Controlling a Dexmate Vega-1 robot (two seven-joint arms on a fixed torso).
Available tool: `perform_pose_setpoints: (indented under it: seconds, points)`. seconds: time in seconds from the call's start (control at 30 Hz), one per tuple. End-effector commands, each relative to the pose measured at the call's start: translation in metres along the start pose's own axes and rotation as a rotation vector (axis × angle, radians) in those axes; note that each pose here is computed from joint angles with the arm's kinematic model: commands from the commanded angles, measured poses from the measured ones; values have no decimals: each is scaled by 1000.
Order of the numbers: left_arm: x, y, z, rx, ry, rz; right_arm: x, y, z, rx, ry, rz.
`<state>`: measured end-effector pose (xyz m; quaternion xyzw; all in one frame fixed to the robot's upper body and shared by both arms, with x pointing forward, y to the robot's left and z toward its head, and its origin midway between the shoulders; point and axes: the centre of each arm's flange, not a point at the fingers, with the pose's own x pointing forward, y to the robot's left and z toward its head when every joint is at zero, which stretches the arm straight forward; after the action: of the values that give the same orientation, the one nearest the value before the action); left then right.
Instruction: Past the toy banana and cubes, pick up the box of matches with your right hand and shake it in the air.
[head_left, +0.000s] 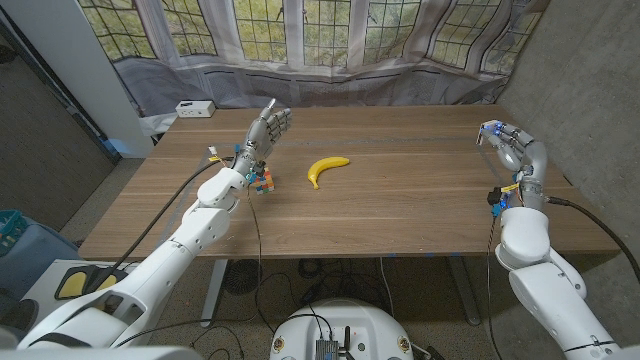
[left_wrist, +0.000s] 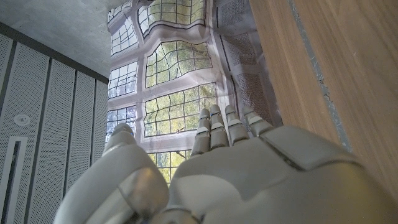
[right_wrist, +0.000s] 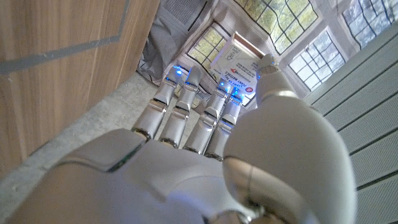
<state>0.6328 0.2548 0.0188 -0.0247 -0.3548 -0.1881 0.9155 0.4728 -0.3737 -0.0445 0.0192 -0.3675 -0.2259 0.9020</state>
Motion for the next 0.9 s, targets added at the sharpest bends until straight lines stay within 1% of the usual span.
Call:
perform_pose_setpoints:
  seconds: [0.03,0.1,0.27,0.4,0.5,0.53,0.6,0.7,0.77,0.9]
  points:
    - [7,-5,-3,-6,5,-6,3,-33,-54,936,141,-55]
    - [7,-5,-4,-7,7,-8,3,-32,-58,971,153,-50]
    - [8,-7,-4,-5,11,-12,3,-28,-67,1019,158,-20]
    - [7,-7,-3,-4,9,-14,3,-24,-75,1060,167,-16]
    - [7,-7,-2,1,11,-15,3,-22,-75,1049,164,4]
    - [6,-7,-1,5,11,-15,4,-22,-70,997,149,27]
    - [5,-7,0,6,12,-16,6,-21,-61,931,135,45]
    - [4,-8,0,5,14,-15,10,-15,-45,829,105,93]
    - [3,-8,-1,1,16,-16,14,-8,-32,760,81,138]
    - [1,-10,-2,-1,15,-16,20,10,-5,602,22,249]
